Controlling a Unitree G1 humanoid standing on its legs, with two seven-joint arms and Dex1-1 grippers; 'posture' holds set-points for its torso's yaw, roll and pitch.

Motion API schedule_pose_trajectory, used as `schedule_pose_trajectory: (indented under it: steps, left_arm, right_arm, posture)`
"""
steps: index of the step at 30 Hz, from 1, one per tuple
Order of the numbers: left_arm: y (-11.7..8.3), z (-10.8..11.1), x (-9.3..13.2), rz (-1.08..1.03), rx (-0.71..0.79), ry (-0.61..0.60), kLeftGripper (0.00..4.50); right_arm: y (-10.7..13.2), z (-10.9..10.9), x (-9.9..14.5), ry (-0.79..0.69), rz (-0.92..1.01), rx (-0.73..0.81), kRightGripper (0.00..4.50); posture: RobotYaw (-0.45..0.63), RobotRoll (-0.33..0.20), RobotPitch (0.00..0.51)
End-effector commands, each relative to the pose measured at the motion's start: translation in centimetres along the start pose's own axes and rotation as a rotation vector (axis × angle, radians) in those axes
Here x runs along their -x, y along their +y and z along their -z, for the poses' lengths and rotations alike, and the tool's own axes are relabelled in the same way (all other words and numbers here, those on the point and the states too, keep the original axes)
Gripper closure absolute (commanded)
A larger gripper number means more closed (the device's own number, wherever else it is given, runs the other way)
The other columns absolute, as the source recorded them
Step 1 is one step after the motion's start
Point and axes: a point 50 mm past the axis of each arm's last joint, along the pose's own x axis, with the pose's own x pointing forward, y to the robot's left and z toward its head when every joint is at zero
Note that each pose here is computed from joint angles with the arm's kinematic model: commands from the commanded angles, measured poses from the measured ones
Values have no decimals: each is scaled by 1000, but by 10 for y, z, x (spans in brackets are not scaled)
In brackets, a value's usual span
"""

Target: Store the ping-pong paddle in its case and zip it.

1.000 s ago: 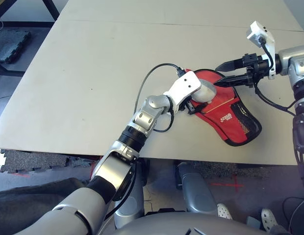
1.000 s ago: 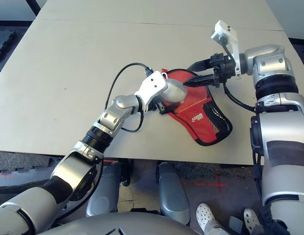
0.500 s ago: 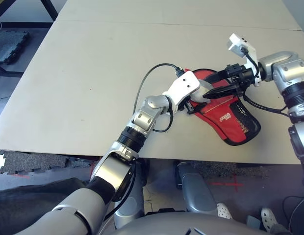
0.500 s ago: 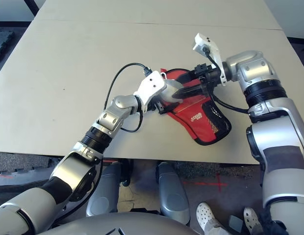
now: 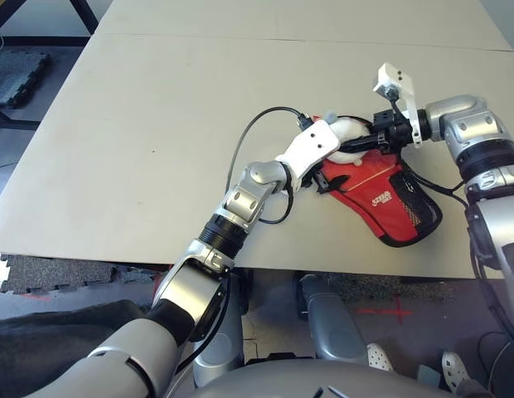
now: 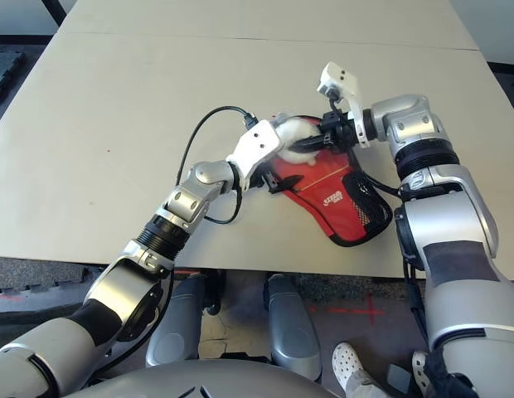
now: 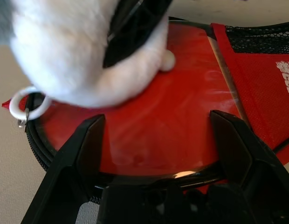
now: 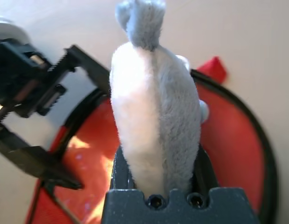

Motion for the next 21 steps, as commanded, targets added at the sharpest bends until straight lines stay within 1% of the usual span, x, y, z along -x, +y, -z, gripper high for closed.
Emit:
schedule_pose_trajectory:
  steps: [1,8,12,15,19,21]
  left_arm:
    - [-9,33,0,21,65,135,0]
    - [-10,34,1,26,66,139,0]
    - [-11,35,1,29,67,141,0]
    - [-11,35,1,30,67,142,0]
    - [-12,35,2,31,67,144,0]
    - [-12,35,2,31,67,145,0]
  right_arm:
    - [-10,-1,10,-27,137,8,4119]
    - [-24,-4,19,-63,382,29,4120]
    - [-30,0,26,-38,514,49,4121]
    - [-35,5,37,1,598,43,4121]
    - [-38,14,53,43,641,11,4121]
    - [-38,22,69,86,645,-26,4122]
  posture:
    - [-39,0,275]
    - [-39,0,275]
    - [-33,0,281]
    - [-34,0,282]
    - [-35,0,284]
    - [-37,0,284]
